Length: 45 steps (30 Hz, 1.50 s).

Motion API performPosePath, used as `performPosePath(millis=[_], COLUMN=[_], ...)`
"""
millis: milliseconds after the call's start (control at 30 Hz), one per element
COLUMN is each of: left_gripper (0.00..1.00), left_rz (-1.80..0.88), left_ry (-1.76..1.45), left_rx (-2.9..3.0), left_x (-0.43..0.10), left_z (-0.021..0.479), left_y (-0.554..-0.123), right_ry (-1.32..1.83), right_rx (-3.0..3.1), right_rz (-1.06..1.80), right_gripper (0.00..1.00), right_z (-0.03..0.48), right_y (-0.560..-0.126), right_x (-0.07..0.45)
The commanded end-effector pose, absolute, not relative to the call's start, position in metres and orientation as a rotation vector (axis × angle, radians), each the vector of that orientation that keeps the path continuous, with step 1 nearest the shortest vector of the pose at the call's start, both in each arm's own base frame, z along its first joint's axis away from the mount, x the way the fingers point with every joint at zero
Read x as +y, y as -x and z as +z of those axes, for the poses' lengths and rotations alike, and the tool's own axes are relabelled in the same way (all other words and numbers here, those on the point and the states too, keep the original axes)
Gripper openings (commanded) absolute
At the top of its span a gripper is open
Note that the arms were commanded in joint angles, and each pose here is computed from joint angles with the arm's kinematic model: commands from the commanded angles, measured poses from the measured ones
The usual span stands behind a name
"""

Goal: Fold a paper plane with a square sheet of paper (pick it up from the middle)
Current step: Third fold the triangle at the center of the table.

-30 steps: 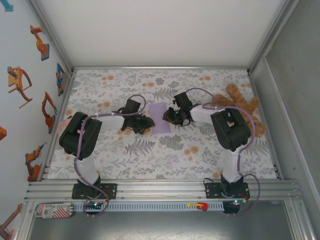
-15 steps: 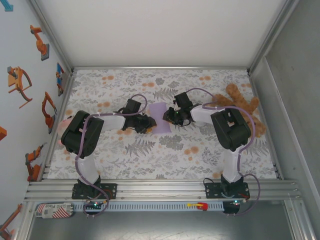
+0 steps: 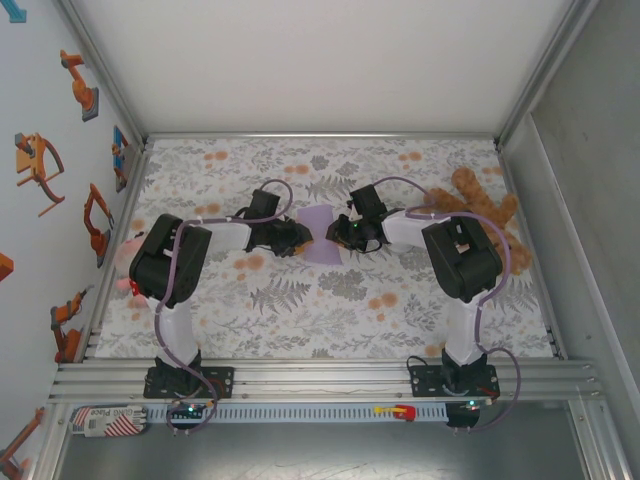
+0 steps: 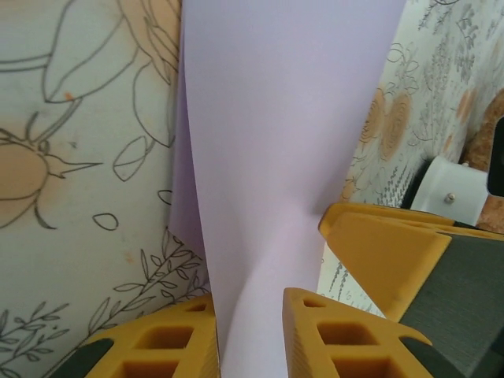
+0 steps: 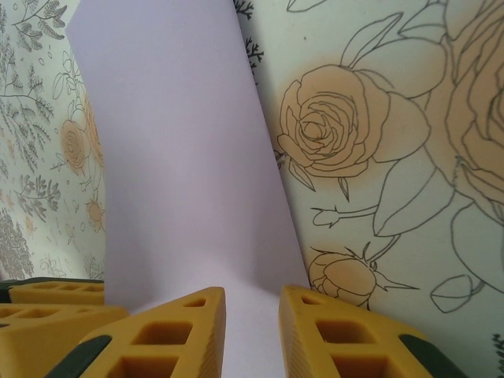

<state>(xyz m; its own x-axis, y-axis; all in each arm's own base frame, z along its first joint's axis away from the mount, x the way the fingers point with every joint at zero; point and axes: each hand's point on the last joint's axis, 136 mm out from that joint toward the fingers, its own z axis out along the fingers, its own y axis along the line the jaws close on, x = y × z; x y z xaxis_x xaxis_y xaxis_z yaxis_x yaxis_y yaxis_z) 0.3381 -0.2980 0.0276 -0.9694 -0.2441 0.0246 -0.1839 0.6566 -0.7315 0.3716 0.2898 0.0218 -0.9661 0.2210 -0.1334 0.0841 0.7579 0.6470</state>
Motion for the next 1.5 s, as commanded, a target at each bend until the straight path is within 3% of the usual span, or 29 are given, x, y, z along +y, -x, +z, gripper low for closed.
performPosePath(millis=[0, 233, 467, 667, 1000, 1033, 1100, 1167, 1200, 1467], left_gripper=[0.25, 0.22, 0.18, 0.10, 0.01, 0.01, 0.01, 0.00, 0.00, 0.00], left_rz=[-1.228, -1.231, -1.248, -1.256, -1.273, -1.276, -1.282, -1.288, -1.283, -1.316], left_ry=[0.363, 0.401, 0.445, 0.465, 0.481, 0.485, 0.495, 0.524, 0.549, 0.696], left_rx=[2.787, 2.778, 2.781, 2.775, 2.749, 2.747, 2.736, 2.733, 2.739, 2.760], left_x=[-0.299, -0.295, -0.296, -0.295, -0.294, -0.294, -0.293, -0.293, -0.292, -0.292], left_z=[0.030, 0.028, 0.024, 0.025, 0.035, 0.036, 0.040, 0.044, 0.044, 0.045], left_y=[-0.343, -0.348, -0.348, -0.349, -0.350, -0.350, -0.352, -0.351, -0.350, -0.349], right_ry=[-0.331, -0.323, -0.268, -0.242, 0.152, 0.195, 0.283, 0.359, 0.396, 0.795], right_rx=[2.853, 2.839, 2.775, 2.747, 2.524, 2.497, 2.436, 2.379, 2.356, 2.163], right_rz=[0.862, 0.875, 0.916, 0.951, 0.854, 0.848, 0.835, 0.802, 0.787, 0.586], right_gripper=[0.25, 0.25, 0.32, 0.35, 0.48, 0.51, 0.65, 0.93, 0.98, 0.96], right_z=[-0.015, -0.012, 0.007, 0.017, 0.082, 0.088, 0.098, 0.106, 0.109, 0.114], right_y=[-0.357, -0.358, -0.366, -0.371, -0.378, -0.377, -0.372, -0.366, -0.363, -0.326], right_x=[0.267, 0.268, 0.273, 0.278, 0.271, 0.271, 0.269, 0.266, 0.265, 0.283])
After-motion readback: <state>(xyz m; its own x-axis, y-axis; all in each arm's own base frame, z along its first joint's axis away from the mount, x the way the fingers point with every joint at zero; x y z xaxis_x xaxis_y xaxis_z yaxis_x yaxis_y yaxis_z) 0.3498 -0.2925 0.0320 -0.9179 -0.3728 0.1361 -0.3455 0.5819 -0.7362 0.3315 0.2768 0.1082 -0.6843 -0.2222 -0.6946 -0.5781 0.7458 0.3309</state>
